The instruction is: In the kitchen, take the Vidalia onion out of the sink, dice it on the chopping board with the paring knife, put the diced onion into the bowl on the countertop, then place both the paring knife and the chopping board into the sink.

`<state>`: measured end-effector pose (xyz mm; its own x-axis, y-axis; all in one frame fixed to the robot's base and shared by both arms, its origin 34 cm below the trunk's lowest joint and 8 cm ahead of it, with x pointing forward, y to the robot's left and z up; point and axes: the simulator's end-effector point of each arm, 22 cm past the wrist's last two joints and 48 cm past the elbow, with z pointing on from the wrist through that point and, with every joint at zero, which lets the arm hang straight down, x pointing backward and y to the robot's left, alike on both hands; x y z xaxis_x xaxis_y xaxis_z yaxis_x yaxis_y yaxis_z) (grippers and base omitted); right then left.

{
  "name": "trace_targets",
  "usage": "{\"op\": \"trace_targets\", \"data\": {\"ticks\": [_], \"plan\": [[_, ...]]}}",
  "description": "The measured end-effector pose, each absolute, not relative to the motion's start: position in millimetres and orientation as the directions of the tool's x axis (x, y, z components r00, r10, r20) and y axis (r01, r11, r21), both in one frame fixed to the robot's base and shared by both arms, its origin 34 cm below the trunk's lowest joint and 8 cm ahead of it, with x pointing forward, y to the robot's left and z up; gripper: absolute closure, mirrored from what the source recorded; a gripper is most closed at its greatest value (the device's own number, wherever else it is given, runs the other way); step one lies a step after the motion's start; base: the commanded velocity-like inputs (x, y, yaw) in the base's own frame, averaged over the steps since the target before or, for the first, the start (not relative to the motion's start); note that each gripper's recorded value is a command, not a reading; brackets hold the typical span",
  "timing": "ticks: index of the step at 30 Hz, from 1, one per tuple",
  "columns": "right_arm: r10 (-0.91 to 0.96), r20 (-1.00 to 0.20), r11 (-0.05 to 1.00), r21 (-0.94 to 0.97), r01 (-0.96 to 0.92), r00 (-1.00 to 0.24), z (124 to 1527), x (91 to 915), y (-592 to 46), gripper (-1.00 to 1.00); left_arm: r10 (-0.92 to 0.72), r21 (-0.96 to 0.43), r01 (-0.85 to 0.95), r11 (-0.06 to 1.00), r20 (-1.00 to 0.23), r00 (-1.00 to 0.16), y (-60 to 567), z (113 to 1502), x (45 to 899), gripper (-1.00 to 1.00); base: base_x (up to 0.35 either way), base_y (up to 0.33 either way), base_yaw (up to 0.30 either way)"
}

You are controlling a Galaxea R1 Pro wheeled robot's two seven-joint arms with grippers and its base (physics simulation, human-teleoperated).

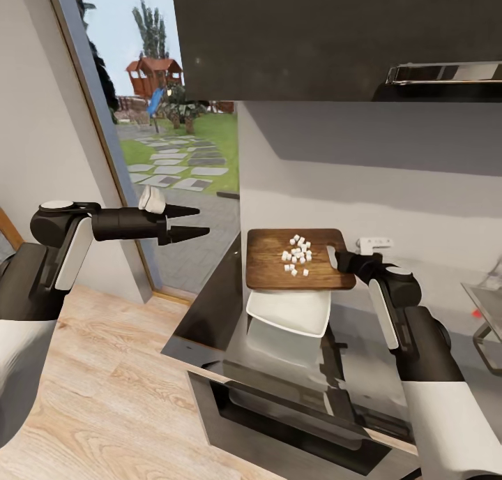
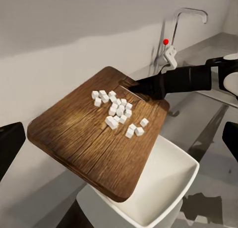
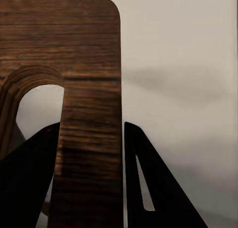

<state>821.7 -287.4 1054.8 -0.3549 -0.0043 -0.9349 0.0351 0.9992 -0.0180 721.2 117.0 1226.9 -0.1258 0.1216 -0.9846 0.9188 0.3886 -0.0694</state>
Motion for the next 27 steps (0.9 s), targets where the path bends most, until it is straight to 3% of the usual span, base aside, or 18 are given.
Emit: {"op": "trace_targets", "data": {"ticks": [27], "plan": [[-0.007,-0.952,0.999,-0.018,0.036,-0.306,1056.1,821.4,-287.5,1.00,0.121,-0.071,0.918,0.389,-0.984,-0.127,117.2,1226.6,721.6,-1.00,0.000,0.000,0.000]]}}
